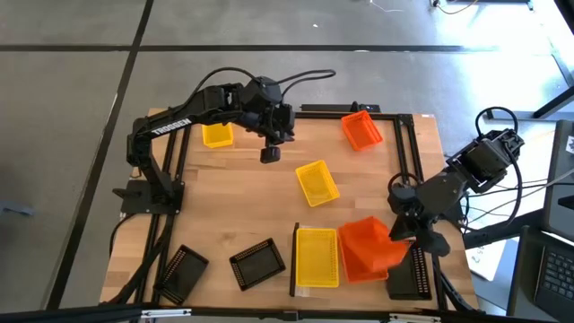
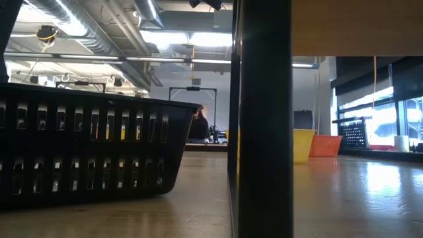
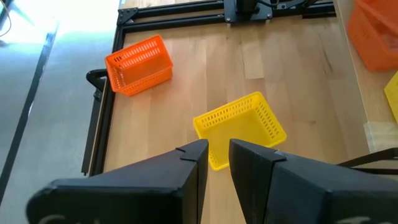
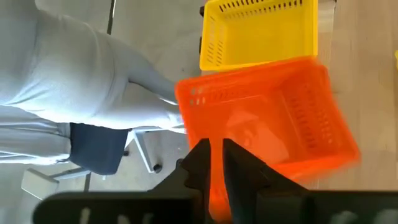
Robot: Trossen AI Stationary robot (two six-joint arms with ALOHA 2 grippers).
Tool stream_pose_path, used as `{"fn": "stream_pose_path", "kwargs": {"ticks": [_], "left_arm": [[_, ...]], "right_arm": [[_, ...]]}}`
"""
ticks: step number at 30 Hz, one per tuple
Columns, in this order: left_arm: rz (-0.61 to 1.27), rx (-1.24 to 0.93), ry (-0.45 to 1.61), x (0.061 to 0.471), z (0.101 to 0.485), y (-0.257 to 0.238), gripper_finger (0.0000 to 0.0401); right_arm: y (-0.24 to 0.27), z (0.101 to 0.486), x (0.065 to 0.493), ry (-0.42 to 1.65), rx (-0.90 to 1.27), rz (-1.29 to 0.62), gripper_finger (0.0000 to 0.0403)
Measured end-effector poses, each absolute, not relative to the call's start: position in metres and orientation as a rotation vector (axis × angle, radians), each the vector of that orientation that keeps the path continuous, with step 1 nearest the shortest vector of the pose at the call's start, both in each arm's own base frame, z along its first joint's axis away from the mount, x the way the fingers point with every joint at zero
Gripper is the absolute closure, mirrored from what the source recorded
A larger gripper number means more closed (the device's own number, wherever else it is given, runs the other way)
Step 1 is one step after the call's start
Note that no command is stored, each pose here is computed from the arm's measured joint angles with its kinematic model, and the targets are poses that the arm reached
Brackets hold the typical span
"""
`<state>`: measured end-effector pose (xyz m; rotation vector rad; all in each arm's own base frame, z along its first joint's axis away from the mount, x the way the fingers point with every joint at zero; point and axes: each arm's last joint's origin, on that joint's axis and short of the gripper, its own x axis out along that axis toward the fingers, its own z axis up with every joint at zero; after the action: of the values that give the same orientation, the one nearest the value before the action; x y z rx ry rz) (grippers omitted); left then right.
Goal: Stack baskets on shelf by color
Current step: Stack the left orange bin on top of the orange bin, then stack the bottom yellow bin on top of the yellow bin
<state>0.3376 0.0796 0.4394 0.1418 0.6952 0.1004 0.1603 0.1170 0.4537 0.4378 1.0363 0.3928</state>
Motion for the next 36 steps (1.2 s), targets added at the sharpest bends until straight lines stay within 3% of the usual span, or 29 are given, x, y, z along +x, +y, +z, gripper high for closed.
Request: {"fn": "stream_pose_path", "kwargs": {"ticks": [16,21,29,36], "left_arm": [[0.099,0.139,0.705,0.337,0.439,0.079,0.0344],[0.108,0.116,0.703,0.337,0.439,0.079,0.0344],[0.126,0.062,0.708,0.337,0.438,0.079,0.0344],[0.167,-0.075,0.785,0.341,0.415,0.080,0.0344]], "right_arm": [[0.115,0.453,0.161,0.972,0.272,0.410,0.0364],[0.111,0.453,0.164,0.892,0.165,0.275,0.0363],[0.088,0.448,0.157,0.868,0.086,-0.107,0.0363],[0.073,0.452,0.149,0.828,0.102,-0.208,0.0363]]}}
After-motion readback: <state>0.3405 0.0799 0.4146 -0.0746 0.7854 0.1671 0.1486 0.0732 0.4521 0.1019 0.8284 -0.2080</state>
